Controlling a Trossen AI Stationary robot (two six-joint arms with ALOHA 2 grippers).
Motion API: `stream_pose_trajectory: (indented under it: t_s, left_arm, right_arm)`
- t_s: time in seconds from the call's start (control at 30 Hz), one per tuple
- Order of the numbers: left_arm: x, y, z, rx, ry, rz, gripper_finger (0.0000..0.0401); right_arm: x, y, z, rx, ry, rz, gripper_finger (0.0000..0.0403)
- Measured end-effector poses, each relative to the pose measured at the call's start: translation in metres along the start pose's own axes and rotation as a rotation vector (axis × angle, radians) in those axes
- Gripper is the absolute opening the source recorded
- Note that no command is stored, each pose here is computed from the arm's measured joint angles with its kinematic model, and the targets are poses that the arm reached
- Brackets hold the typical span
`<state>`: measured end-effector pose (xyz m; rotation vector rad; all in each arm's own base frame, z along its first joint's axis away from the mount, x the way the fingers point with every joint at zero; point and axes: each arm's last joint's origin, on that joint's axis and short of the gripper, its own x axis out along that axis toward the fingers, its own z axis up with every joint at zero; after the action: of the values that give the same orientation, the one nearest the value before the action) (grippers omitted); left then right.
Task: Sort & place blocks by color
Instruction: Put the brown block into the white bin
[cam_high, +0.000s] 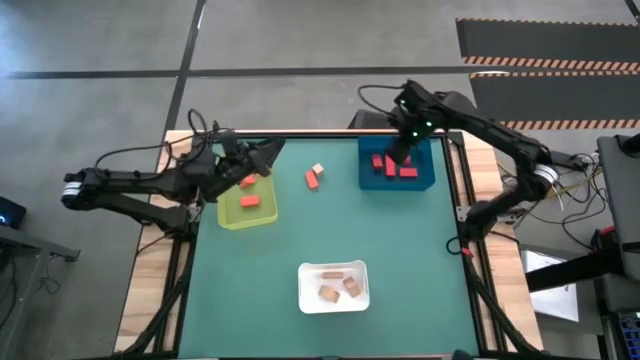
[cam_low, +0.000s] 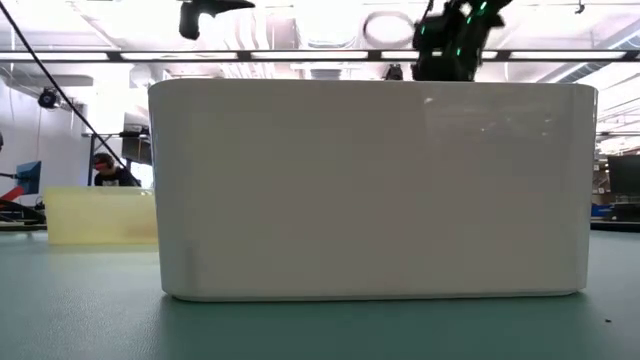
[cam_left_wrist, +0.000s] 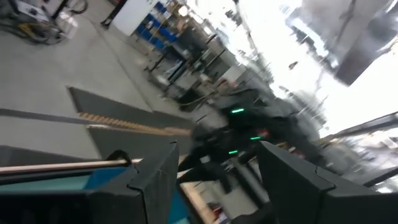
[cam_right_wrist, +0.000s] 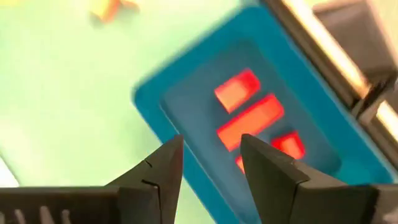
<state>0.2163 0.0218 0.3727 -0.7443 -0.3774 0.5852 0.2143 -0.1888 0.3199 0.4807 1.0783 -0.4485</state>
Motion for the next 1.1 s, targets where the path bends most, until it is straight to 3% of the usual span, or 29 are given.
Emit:
stream_pose_trajectory:
  t_s: [0.33, 0.5, 0.67, 0.83, 0.97, 1.1]
  left_arm:
    - [0.04, -0.015, 0.006, 0.195, 0.174, 0.191, 0.0203]
    - [0.067, -0.011, 0.006, 0.31, 0.381, 0.171, 0.0203]
    - [0.095, 0.004, 0.001, 0.368, 0.57, 0.145, 0.0203]
    - [0.117, 0.024, -0.009, 0.483, 0.671, 0.213, 0.0203]
    - [0.131, 0.04, -0.018, 0.616, 0.786, 0.25, 0.0203]
    - [0.143, 0.056, -0.034, 0.826, 0.912, 0.205, 0.0203]
  right_arm:
    - [-0.057, 0.041, -0.014, -0.104, -0.393, 0.056, 0.0122]
    - [-0.067, 0.046, -0.022, -0.145, -0.52, 0.072, 0.0116]
    - [-0.066, 0.046, -0.03, -0.163, -0.594, 0.096, 0.0116]
    - [-0.053, 0.044, -0.035, -0.156, -0.622, 0.125, 0.0116]
    - [-0.04, 0.042, -0.04, -0.114, -0.63, 0.144, 0.0116]
    - [-0.028, 0.041, -0.042, -0.071, -0.641, 0.178, 0.0116]
